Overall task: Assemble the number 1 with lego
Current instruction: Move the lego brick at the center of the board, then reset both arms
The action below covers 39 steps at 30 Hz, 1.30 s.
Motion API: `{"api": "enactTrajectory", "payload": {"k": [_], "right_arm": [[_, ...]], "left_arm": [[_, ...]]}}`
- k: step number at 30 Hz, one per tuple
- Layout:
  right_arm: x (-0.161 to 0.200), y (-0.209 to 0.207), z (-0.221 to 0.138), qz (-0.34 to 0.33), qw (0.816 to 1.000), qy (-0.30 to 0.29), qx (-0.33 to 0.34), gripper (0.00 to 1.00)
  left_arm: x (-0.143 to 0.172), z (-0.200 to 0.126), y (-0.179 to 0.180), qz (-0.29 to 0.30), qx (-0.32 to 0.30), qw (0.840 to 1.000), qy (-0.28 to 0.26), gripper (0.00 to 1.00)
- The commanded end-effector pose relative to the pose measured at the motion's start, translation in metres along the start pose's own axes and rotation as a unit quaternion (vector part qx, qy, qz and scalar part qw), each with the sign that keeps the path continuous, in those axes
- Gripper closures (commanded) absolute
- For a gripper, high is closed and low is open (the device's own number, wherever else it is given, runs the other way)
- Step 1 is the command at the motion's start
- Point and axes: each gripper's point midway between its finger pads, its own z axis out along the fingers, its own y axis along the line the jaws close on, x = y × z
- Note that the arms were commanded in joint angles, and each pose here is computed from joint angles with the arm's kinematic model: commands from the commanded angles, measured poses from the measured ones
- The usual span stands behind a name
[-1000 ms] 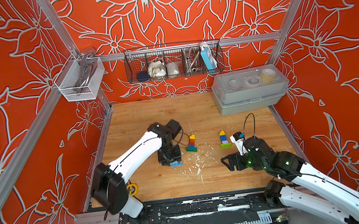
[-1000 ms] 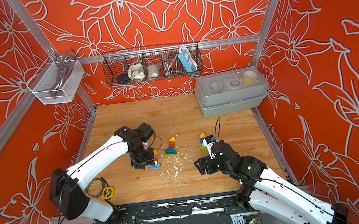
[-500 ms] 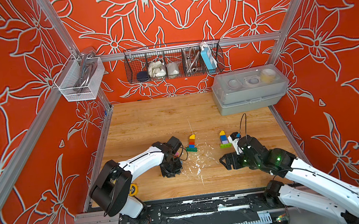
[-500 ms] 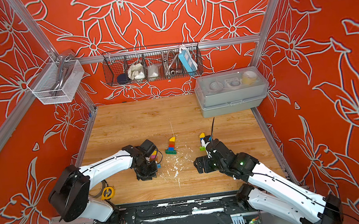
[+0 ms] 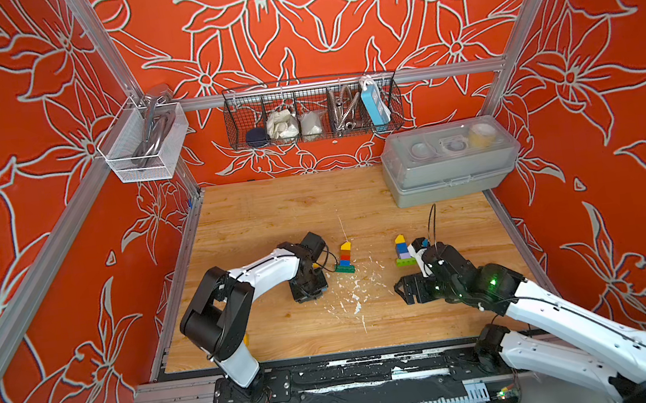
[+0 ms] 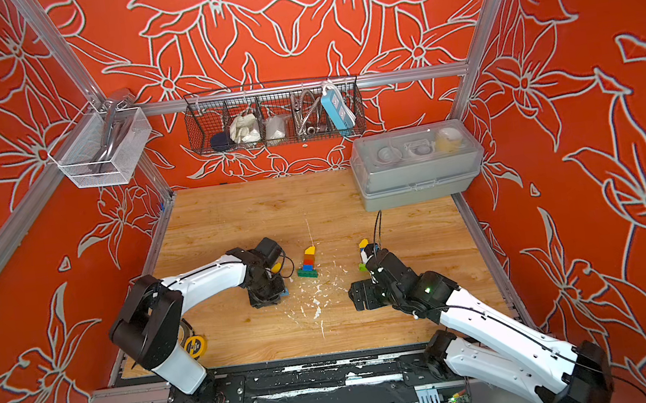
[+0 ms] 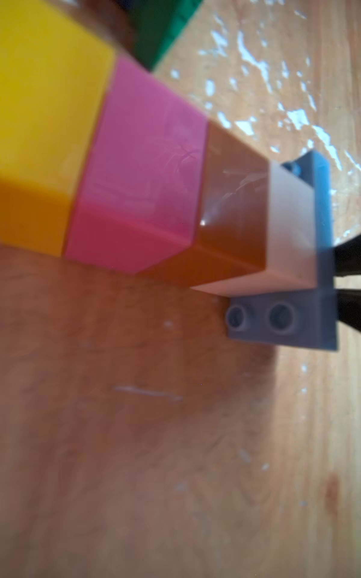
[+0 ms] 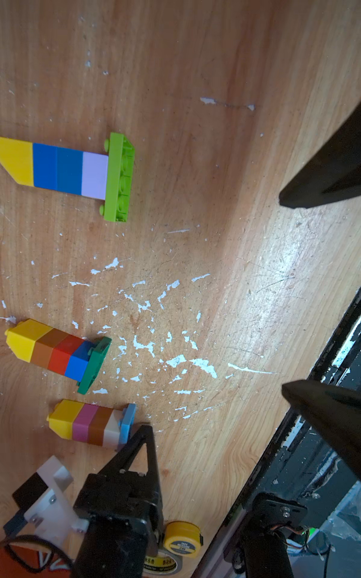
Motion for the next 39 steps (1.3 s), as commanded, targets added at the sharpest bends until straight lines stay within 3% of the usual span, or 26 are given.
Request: {"api": "enactTrajectory", "payload": {"k": [1, 8, 16, 21, 24, 26, 29, 32, 35, 37, 39], "right_arm": [[-0.013, 0.003, -0.002, -0.006, 1.000, -0.021, 0.005, 0.09], [-0.010, -0.001, 0.007, -0.008, 1.000, -0.008, 0.019, 0.09], [-0.016, -0.003, 0.009, -0.012, 0.999, -0.014, 0.031, 0.09], [-0.025, -0.013, 0.008, -0.011, 0.997, -0.039, 0.062, 0.04], [-0.045, -0.036, 0.000, -0.001, 0.986, -0.100, 0.131, 0.00], [-0.062, -0.052, -0.011, -0.006, 0.972, -0.150, 0.182, 0.00], [-0.084, -0.080, -0.031, 0.001, 0.935, -0.231, 0.269, 0.00], [-0.100, -0.099, -0.052, -0.010, 0.888, -0.313, 0.336, 0.01], [-0.106, -0.113, -0.066, -0.020, 0.842, -0.373, 0.389, 0.00], [-0.105, -0.122, -0.070, -0.032, 0.822, -0.377, 0.426, 0.00], [-0.100, -0.135, -0.070, -0.033, 0.807, -0.365, 0.463, 0.00]], "left_arm": [[-0.015, 0.000, -0.005, 0.021, 0.003, 1.000, -0.003, 0.89], [-0.036, 0.003, -0.007, 0.036, 0.004, 0.999, 0.002, 0.91], [-0.036, -0.006, -0.005, 0.051, 0.019, 0.999, -0.004, 0.90], [-0.014, -0.048, 0.006, 0.051, 0.046, 0.997, -0.044, 0.85], [-0.003, -0.097, 0.024, 0.046, 0.059, 0.990, -0.115, 0.69], [0.001, -0.140, 0.037, 0.048, 0.079, 0.976, -0.196, 0.50], [0.002, -0.206, 0.064, 0.051, 0.085, 0.937, -0.334, 0.01], [-0.009, -0.244, 0.094, 0.021, 0.069, 0.885, -0.460, 0.01], [-0.017, -0.250, 0.110, 0.021, 0.060, 0.837, -0.544, 0.01], [-0.026, -0.250, 0.115, 0.035, 0.029, 0.822, -0.567, 0.01], [-0.038, -0.242, 0.117, 0.039, -0.006, 0.821, -0.570, 0.01]]}}
